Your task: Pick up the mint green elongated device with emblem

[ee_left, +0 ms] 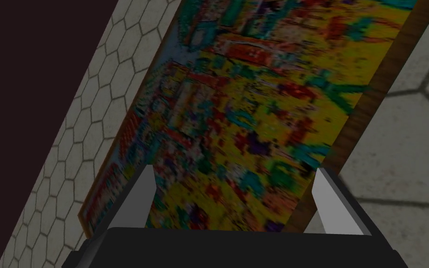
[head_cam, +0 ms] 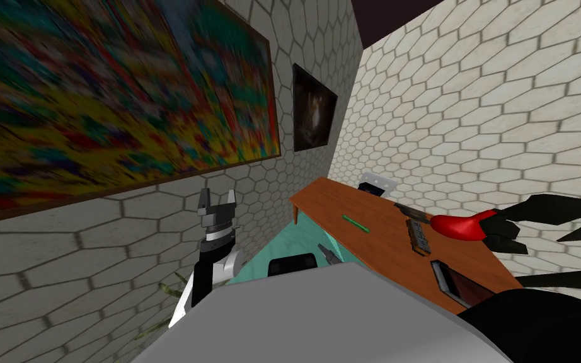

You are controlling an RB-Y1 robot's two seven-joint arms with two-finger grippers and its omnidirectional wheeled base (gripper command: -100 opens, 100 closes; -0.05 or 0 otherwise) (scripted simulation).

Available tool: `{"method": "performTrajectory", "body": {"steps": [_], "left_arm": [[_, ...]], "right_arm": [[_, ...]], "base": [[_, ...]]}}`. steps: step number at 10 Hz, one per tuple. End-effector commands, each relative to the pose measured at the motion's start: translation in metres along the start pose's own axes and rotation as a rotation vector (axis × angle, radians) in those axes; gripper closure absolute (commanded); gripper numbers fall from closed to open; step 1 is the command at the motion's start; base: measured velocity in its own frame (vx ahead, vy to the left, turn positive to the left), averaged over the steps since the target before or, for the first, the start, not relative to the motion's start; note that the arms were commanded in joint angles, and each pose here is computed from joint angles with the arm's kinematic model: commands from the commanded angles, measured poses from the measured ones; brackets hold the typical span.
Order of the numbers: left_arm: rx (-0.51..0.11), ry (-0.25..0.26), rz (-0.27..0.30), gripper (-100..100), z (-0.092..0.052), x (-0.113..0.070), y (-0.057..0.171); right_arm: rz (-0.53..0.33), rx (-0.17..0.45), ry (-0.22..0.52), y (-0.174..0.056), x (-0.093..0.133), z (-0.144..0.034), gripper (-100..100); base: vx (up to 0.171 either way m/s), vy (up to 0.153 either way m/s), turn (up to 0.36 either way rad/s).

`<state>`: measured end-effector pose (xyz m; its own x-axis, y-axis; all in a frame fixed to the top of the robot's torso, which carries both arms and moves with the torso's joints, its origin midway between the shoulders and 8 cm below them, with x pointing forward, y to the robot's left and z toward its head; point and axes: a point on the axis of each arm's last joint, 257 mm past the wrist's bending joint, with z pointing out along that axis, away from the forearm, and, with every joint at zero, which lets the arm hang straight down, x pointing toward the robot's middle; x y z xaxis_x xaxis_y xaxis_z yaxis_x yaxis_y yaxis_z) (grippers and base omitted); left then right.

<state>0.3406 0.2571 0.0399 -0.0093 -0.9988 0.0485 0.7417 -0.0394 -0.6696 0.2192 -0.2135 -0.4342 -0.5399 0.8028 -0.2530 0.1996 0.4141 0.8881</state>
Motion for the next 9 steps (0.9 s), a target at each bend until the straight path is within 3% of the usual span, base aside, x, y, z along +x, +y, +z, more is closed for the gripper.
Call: {"method": "performTrajectory", "body": {"steps": [1,2,3,6,7,9], "left_arm": [[0.000,0.000,0.000,0,0.000,0.000,0.000],[0.000,0.000,0.000,0,0.000,0.000,0.000],[0.000,0.000,0.000,0,0.000,0.000,0.000],[0.000,0.000,0.000,0,0.000,0.000,0.000],[0.000,0.000,0.000,0,0.000,0.000,0.000],[0.000,0.000,0.000,0,0.000,0.000,0.000]], "right_arm": [[-0.012,0.069,0.060,-0.032,0.017,-0.023,-100],[-0.019,0.106,0.065,-0.048,0.015,-0.032,-100],[-0.030,0.160,0.116,-0.073,0.029,-0.053,-100],[-0.057,0.256,0.172,-0.113,0.036,-0.089,-100],[-0.077,0.305,0.222,-0.133,0.043,-0.115,-100],[-0.080,0.349,0.223,-0.150,0.040,-0.128,-100]], "base": [[-0.031,0.051,0.318],[-0.022,0.042,0.155],[-0.012,0.051,0.322],[-0.018,0.035,0.198],[-0.009,0.036,0.251],[-0.008,0.019,0.064]]}}
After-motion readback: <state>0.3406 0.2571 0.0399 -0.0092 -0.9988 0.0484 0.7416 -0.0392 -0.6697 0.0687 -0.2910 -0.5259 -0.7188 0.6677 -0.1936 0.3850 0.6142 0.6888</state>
